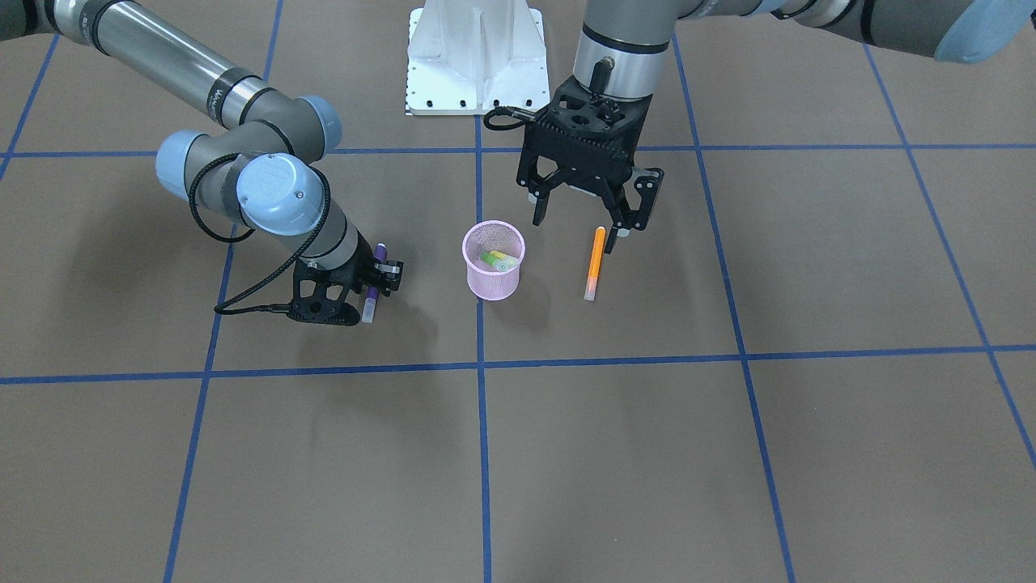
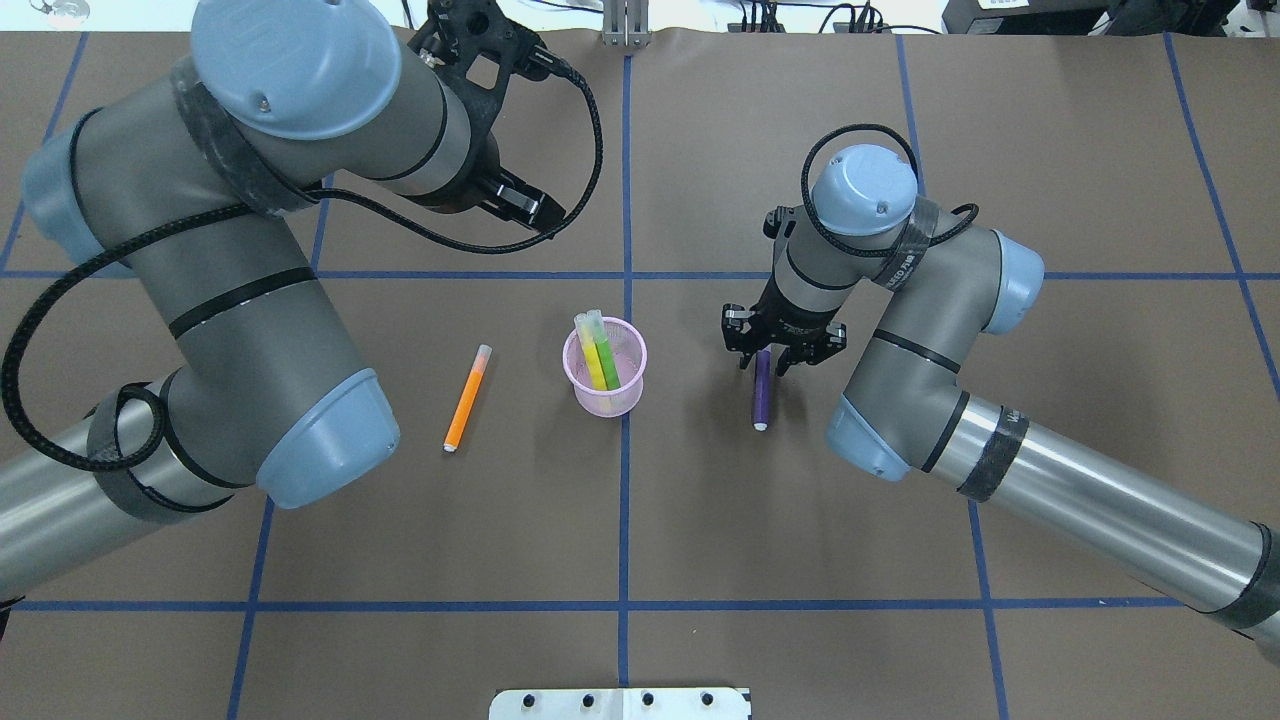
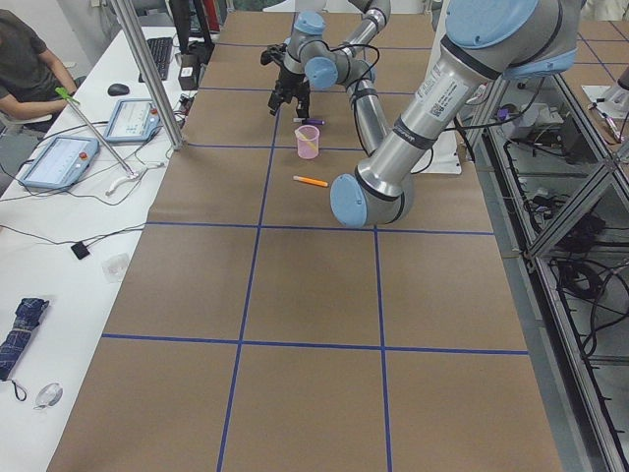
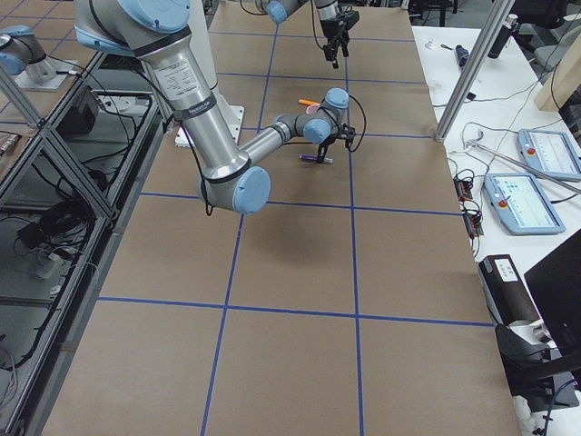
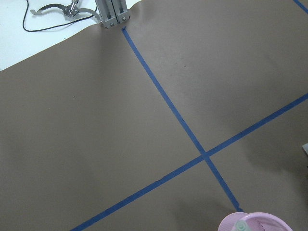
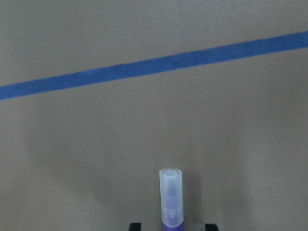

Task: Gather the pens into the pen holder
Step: 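Lower the right gripper onto the purple marker and grasp it while the left arm withdraws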

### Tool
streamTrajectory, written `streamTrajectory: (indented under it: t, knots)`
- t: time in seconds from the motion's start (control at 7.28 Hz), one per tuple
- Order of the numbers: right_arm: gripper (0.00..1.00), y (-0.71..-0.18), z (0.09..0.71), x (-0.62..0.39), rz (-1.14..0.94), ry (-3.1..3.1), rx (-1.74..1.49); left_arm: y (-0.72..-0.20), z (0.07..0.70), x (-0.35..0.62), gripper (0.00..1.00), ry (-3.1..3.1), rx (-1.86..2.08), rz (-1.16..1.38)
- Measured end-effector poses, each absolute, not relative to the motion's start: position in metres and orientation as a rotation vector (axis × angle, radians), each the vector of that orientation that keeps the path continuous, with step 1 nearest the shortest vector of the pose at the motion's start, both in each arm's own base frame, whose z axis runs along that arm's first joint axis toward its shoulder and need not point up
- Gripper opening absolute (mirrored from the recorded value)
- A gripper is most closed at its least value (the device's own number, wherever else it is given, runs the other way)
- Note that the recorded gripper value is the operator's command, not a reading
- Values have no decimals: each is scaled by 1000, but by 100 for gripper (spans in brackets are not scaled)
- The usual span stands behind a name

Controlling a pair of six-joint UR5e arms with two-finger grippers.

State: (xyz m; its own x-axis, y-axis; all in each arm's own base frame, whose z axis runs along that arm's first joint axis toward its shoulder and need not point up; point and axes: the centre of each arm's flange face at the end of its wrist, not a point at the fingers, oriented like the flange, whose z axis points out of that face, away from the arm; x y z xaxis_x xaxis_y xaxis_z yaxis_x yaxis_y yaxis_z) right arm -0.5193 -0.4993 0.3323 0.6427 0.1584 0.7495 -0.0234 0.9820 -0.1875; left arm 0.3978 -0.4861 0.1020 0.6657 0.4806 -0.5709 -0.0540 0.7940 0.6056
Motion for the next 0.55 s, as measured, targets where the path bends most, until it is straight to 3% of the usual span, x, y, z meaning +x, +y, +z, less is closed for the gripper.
streamTrajectory:
  t: [0.14,0.55]
  knots:
    - [2,-496,333,-522,99,-867,-169,-486,102,397,91,793,590,322]
    - [0,-493,333,-521,86,-876,-191,-485,104,395,91,792,589,322]
